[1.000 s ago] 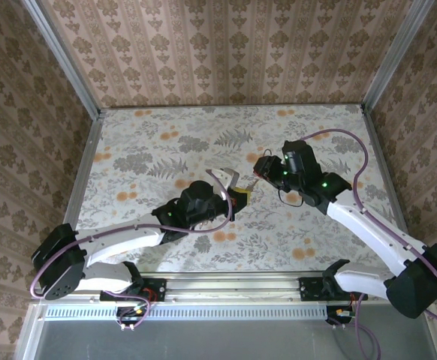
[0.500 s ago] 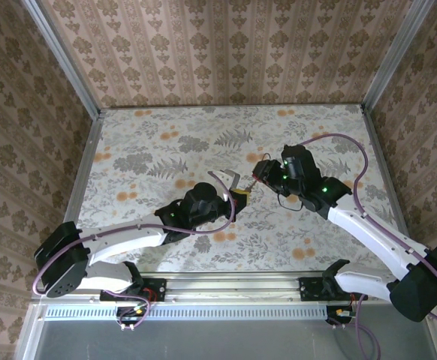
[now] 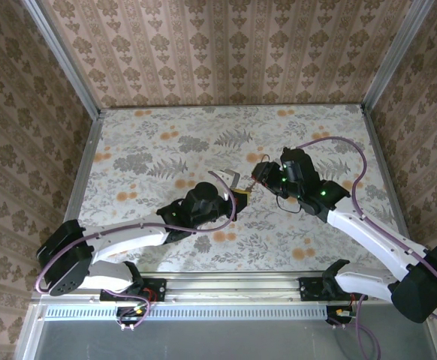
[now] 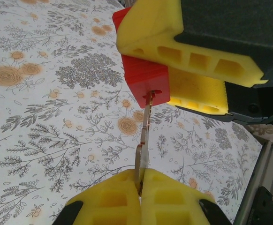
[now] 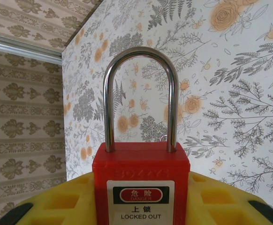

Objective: Unlock with the key

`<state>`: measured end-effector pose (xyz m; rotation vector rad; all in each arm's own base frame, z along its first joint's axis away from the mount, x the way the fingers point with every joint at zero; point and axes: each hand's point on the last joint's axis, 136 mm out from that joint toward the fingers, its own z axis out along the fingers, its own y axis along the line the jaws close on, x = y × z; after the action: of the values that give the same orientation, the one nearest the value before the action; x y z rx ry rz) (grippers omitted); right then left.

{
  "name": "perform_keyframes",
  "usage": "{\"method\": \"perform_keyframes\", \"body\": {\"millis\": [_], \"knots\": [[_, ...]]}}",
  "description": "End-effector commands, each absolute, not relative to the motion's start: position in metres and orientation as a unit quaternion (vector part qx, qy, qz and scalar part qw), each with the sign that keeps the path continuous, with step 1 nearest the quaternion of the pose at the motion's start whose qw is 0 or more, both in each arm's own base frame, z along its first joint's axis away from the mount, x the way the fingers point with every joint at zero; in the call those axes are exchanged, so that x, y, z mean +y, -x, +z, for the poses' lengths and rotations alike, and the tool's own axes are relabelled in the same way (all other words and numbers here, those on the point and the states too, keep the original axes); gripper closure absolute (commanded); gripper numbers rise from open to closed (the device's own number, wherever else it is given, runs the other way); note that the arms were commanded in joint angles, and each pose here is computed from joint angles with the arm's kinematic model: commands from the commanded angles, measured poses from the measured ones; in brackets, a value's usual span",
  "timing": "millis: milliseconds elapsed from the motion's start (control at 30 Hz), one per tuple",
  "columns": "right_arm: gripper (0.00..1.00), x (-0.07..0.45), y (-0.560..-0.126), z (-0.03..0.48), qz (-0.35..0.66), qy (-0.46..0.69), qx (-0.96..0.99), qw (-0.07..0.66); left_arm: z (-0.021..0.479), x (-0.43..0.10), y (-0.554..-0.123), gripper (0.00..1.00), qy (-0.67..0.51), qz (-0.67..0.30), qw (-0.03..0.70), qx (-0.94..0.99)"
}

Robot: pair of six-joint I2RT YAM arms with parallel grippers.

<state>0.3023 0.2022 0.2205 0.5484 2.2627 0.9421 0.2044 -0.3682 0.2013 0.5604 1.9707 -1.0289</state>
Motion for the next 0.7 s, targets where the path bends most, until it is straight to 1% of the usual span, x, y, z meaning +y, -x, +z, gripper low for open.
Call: {"method": "perform_keyframes", "body": {"millis": [0, 167, 433, 667], "knots": [[0.97, 0.207, -0.299, 0.227, 0.374, -0.207, 0.847, 0.316, 0.211, -0.369, -0.213, 1.00, -0.202, -0.424, 0.422, 0.775], [0.97, 0.210, -0.296, 0.225, 0.377, -0.203, 0.847, 0.315, 0.209, -0.370, -0.216, 1.00, -0.198, -0.427, 0.420, 0.776], [0.98, 0.215, -0.294, 0.220, 0.387, -0.199, 0.845, 0.312, 0.220, -0.377, -0.211, 1.00, -0.198, -0.487, 0.404, 0.749], [0.98, 0.220, -0.293, 0.220, 0.399, -0.180, 0.842, 0.315, 0.217, -0.371, -0.218, 1.00, -0.167, -0.521, 0.386, 0.743]]}}
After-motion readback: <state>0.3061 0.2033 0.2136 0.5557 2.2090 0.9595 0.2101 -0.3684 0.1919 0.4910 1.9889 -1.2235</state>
